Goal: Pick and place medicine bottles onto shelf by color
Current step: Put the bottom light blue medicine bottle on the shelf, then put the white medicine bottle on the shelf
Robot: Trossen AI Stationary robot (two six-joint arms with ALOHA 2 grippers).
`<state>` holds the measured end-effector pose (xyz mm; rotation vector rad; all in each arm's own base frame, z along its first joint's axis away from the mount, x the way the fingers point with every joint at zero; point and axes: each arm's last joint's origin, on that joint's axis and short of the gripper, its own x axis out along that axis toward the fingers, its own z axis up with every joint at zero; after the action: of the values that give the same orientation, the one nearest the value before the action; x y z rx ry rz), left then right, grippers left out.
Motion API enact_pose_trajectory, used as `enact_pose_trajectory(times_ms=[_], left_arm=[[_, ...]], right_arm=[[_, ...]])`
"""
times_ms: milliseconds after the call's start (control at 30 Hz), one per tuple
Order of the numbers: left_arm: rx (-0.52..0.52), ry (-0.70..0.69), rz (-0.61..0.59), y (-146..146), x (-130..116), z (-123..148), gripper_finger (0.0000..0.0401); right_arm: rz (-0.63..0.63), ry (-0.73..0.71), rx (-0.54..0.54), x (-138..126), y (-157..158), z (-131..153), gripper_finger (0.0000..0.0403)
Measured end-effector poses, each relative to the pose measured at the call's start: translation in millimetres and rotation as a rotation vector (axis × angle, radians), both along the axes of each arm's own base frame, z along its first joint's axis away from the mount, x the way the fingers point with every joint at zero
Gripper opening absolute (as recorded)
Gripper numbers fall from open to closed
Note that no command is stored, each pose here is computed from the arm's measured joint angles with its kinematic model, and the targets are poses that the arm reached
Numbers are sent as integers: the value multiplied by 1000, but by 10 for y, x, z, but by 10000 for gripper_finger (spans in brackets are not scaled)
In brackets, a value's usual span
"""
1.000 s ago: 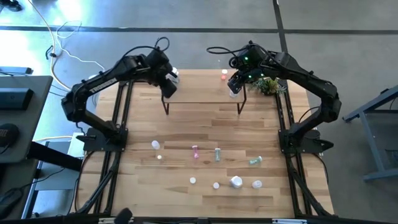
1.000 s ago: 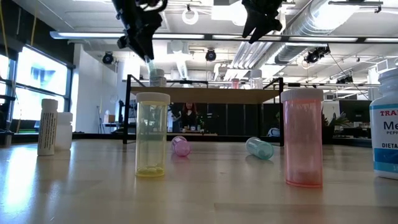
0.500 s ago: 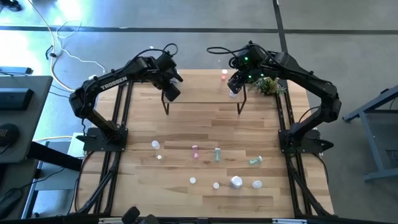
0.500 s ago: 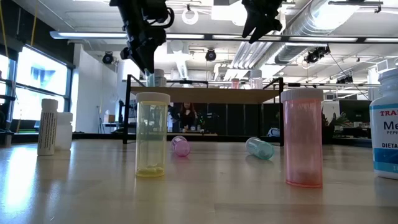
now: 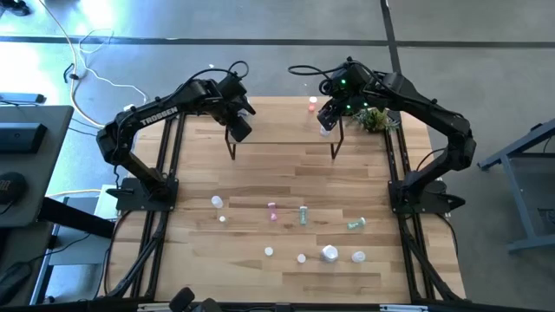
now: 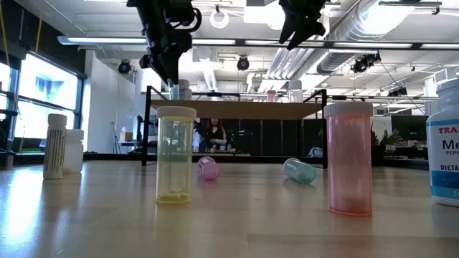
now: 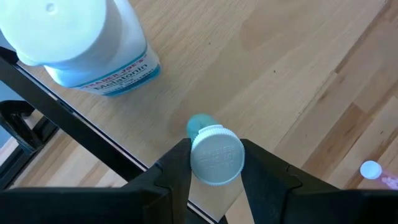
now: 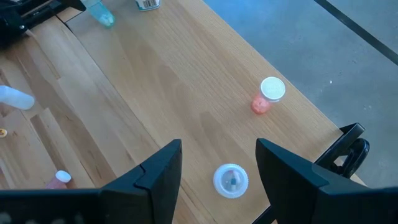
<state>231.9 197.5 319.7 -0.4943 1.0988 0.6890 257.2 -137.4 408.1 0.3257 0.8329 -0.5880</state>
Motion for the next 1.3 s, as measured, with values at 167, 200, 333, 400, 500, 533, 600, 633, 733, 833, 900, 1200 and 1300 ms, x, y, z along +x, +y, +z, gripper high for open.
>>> enact_pose_trajectory(times_ms=[167, 200, 333, 400, 500, 533, 600, 633, 733, 833, 900, 1200, 1300], left_arm=[[6, 5, -19, 0, 0, 0, 132], [9, 9, -28, 2, 2, -3, 138], [11, 12, -30, 4, 3, -5, 160], [16, 15, -28, 6, 2, -5, 171], [35, 27, -18, 14, 0, -4, 187], [36, 28, -18, 14, -1, -4, 191], [37, 28, -18, 14, -1, -3, 198], [36, 28, -18, 14, -1, -4, 200], [30, 22, -21, 12, 0, -3, 205], [31, 17, -23, 4, -6, 10, 207], [37, 10, -23, -11, -19, 36, 207], [55, -54, -7, -140, -117, 215, 207], [64, -95, -11, -233, -158, 313, 207]], right_arm=[[0, 0, 0, 0, 0, 0, 197], [0, 0, 0, 0, 0, 0, 197], [0, 0, 0, -1, -1, 0, 197], [0, 0, 0, 0, 0, 0, 197], [0, 0, 0, 0, 0, 0, 197], [0, 0, 0, 0, 0, 0, 197], [0, 0, 1, 0, 0, 0, 197], [0, 1, 1, -1, 1, -1, 197], [-8, 0, 25, -7, 8, -8, 197], [-2, -15, 72, -7, 21, -15, 197], [7, -22, 94, -7, 29, -16, 197], [-15, 51, 209, -70, 111, -81, 197], [-9, 80, 235, -67, 188, -98, 197]])
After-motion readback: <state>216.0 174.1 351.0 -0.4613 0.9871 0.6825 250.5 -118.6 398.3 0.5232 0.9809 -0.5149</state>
